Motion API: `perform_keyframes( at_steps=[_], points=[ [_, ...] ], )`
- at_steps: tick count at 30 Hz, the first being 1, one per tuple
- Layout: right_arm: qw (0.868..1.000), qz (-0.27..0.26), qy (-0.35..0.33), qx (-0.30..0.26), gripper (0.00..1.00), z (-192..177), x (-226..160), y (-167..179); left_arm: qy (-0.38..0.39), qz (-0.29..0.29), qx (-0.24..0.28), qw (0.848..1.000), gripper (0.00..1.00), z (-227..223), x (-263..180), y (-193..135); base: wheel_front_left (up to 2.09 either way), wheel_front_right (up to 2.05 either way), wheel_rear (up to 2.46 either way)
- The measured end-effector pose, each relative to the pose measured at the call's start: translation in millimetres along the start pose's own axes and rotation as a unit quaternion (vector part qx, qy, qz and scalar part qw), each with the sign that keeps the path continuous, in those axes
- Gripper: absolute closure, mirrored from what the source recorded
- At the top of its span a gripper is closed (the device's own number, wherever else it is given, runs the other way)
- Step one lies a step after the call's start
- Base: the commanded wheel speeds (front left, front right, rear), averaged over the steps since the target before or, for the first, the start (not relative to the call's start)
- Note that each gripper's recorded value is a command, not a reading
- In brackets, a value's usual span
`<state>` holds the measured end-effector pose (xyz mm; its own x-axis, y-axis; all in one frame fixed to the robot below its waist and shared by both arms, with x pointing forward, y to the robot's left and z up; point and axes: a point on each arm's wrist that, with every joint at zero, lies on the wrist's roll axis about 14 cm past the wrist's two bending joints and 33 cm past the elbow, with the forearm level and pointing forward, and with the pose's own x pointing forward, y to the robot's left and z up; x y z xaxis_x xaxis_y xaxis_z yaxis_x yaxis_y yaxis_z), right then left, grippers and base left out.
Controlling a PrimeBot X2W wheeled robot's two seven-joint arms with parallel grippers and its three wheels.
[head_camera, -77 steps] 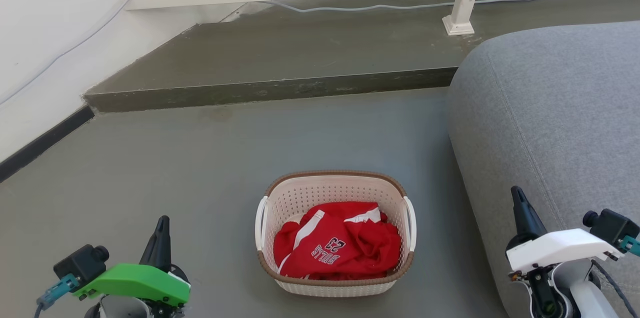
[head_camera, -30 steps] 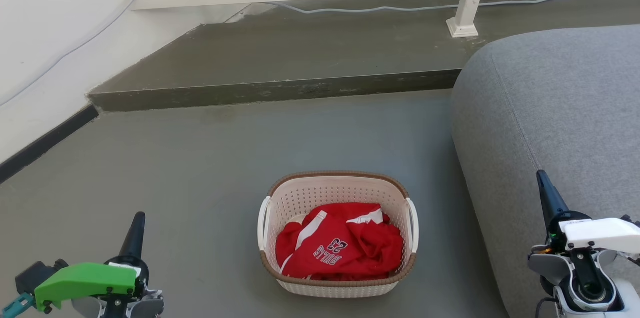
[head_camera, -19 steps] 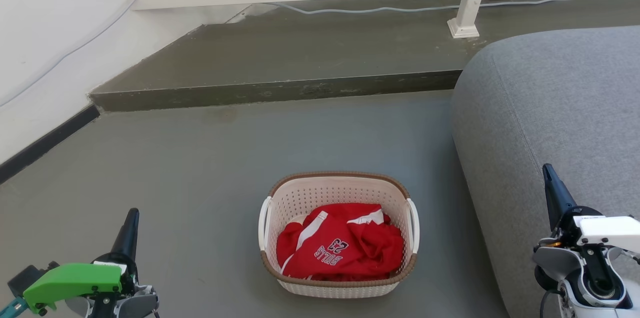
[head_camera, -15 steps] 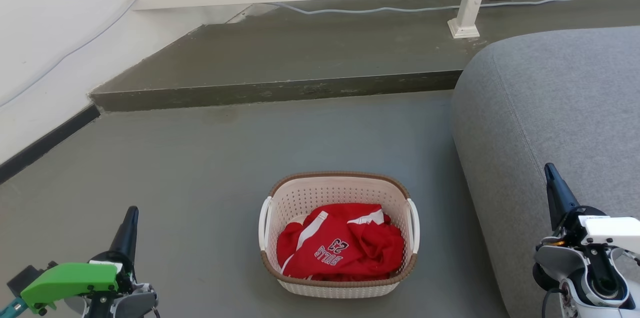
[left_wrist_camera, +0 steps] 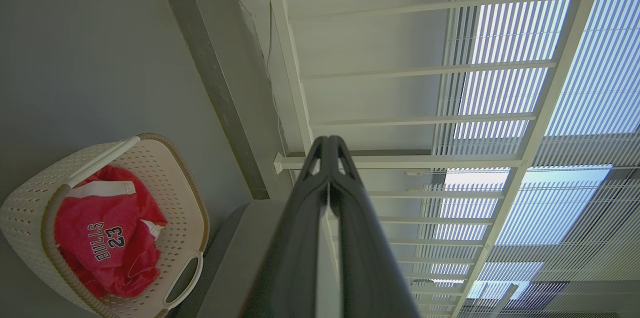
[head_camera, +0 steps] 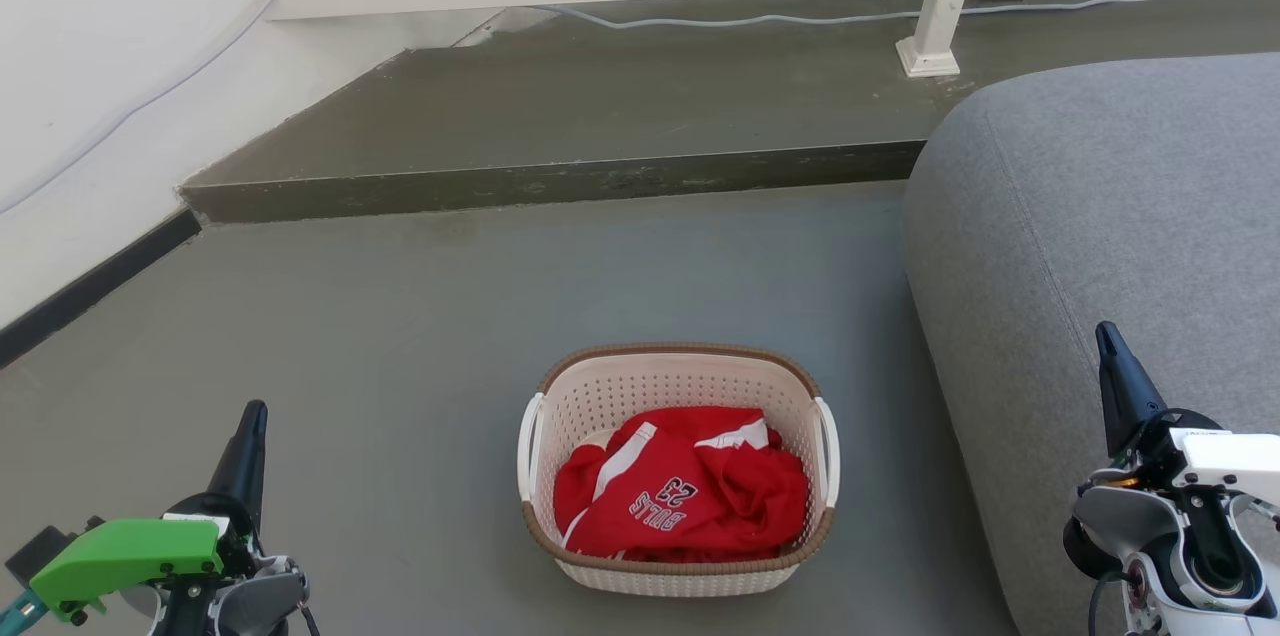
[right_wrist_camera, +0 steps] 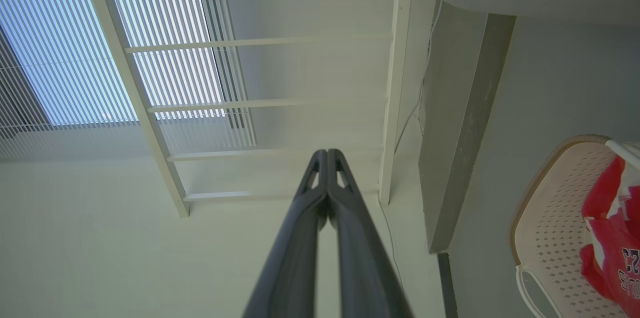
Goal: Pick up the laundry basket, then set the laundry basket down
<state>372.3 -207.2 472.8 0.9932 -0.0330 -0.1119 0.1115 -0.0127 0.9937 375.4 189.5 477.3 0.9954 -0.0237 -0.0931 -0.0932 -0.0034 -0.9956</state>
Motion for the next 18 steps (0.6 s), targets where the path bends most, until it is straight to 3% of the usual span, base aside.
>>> perform_keyframes(
  at_steps=[18],
  points=[
    [1.0,0.001,0.0,0.0,1.0,0.0,0.1,0.4,0.0,0.0,0.0,1.0,1.0,-0.1,0.0,-0.1,0.0,0.0,0.0]
  ],
)
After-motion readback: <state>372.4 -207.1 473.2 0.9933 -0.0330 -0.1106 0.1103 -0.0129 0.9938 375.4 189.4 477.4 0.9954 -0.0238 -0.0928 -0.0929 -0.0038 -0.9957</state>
